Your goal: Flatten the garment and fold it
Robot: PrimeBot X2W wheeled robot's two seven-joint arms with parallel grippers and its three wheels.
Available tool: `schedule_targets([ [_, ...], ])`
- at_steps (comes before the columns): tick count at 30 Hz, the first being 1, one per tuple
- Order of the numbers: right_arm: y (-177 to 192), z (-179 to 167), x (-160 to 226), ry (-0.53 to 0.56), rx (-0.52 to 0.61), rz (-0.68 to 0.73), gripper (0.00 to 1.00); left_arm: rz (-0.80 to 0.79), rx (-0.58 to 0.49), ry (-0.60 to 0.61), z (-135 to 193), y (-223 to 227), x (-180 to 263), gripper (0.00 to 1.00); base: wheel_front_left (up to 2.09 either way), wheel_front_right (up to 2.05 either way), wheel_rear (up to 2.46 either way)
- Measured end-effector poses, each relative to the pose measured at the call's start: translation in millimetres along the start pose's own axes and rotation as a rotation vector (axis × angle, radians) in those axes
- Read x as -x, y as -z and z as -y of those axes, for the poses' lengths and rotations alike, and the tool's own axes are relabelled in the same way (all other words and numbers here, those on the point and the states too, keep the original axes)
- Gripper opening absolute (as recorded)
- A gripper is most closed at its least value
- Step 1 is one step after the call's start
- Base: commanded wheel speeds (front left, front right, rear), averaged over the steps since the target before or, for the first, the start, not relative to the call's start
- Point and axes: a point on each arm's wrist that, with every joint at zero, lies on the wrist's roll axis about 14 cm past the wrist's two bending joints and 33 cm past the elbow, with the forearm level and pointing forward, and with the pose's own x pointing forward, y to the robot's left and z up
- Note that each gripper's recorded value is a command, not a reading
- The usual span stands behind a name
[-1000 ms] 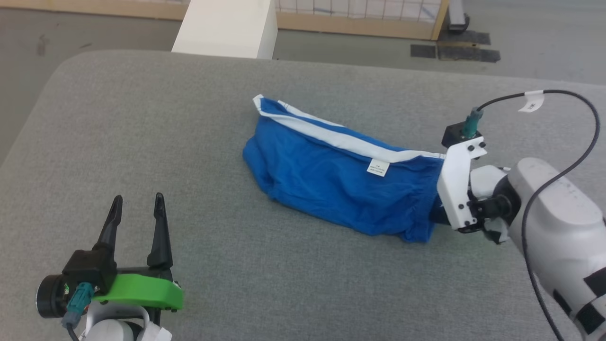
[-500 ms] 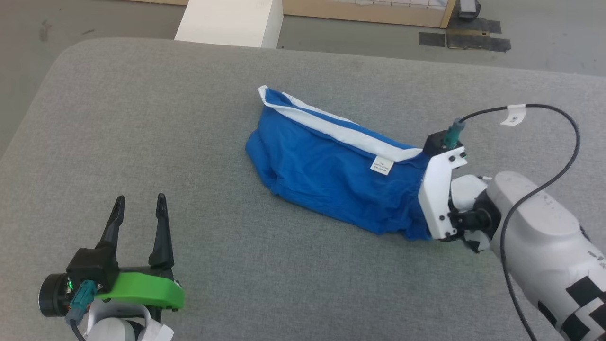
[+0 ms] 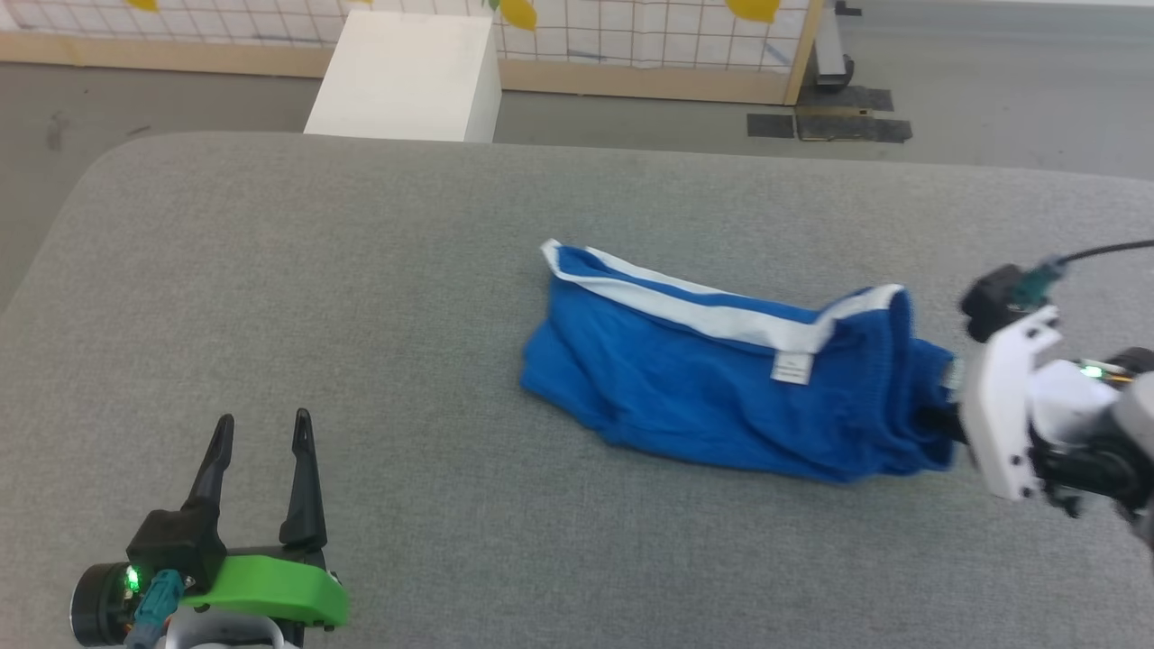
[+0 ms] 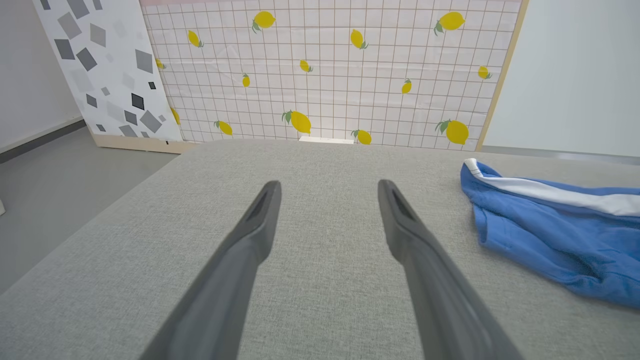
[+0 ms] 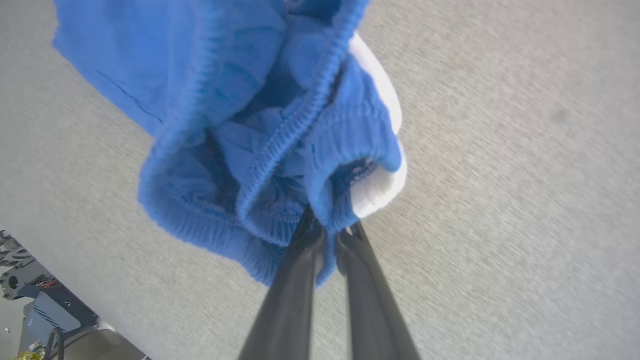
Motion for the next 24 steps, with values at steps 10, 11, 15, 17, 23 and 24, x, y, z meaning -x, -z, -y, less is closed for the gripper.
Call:
schedule_targets([
  [10,52.0,58.8,23.5,0.137,-0.139,-0.085,0.00,-0.014,0.009,0.033,11.3,5.2,-1.2,1.00,0.00,0.00,0.00],
  [11,54.8,58.8,20.4,0.137,-0.151,-0.086,0.00,-0.017,0.010,0.036,12.2,6.3,-1.4,1.00,0.00,0.00,0.00],
  [15,58.0,53.4,8.6,0.124,-0.175,-0.084,0.00,-0.028,0.009,0.040,14.0,9.6,-1.2,1.00,0.00,0.00,0.00],
  [17,58.7,53.7,5.2,0.126,-0.182,-0.084,0.00,-0.032,0.010,0.040,14.2,11.1,-1.0,1.00,0.00,0.00,0.00],
  [23,51.5,54.6,4.8,0.132,-0.198,-0.041,0.00,-0.033,0.011,0.039,13.7,11.3,-0.5,1.00,0.00,0.00,0.00],
  [24,47.8,52.1,5.4,0.125,-0.191,-0.029,0.00,-0.034,0.013,0.042,14.0,11.4,-0.2,1.00,0.00,0.00,0.00],
])
